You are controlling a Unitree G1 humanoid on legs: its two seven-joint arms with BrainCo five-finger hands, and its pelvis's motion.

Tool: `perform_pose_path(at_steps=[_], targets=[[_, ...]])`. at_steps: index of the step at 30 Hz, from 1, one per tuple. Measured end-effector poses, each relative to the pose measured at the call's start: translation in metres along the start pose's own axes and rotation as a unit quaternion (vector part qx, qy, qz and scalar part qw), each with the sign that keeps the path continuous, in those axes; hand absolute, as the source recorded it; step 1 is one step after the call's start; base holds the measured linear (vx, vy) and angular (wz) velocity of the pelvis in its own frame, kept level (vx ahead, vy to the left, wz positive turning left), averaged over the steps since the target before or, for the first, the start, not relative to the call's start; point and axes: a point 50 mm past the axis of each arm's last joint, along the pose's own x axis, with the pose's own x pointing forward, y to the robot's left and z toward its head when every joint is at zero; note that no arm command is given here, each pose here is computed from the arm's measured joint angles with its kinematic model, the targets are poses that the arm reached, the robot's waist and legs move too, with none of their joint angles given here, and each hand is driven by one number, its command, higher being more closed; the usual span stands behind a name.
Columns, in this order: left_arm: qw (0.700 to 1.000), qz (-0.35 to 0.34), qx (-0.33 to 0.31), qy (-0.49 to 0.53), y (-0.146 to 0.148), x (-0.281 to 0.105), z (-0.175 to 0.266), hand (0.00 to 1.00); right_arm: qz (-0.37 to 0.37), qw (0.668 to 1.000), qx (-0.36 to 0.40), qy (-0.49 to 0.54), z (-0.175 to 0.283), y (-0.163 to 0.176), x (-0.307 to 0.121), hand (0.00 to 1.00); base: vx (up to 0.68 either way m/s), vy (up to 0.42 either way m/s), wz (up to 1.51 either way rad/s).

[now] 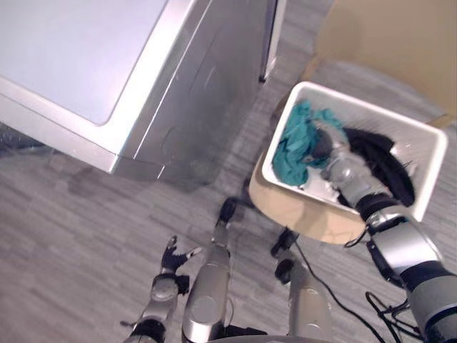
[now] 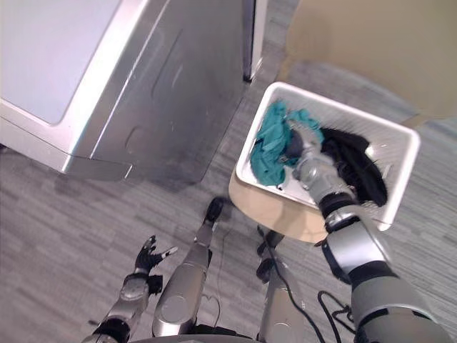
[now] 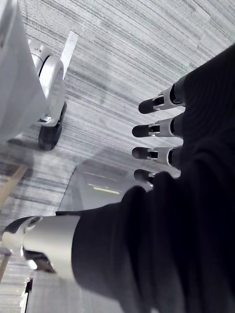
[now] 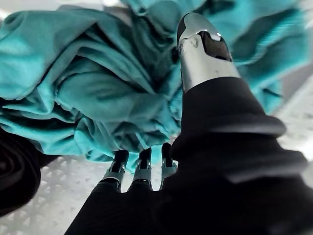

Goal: Pick up the laundry basket with both hands and put the clothes into the washing machine.

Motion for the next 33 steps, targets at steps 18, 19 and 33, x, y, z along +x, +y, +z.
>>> perform_pose_path(at_steps=[18,19,33], targets=[[0.997,-0.029,-0.044,-0.055,-0.039,0.009,0.041,0.0,-0.068,0.993,0.081,-0.058,0.035,-0.015,0.0,1.0,0.0,-0.084,-0.02],[0.997,-0.028,-0.045,-0.058,-0.038,0.009,0.042,0.0,-0.082,0.987,0.118,-0.069,0.038,-0.016,-0.005,1.0,0.0,-0.069,-0.12],[0.998,0.011,-0.018,0.056,0.004,-0.022,-0.035,0.0,-0.057,0.825,0.55,-0.121,0.067,0.056,-0.116,1.0,0.04,-0.02,-0.26]])
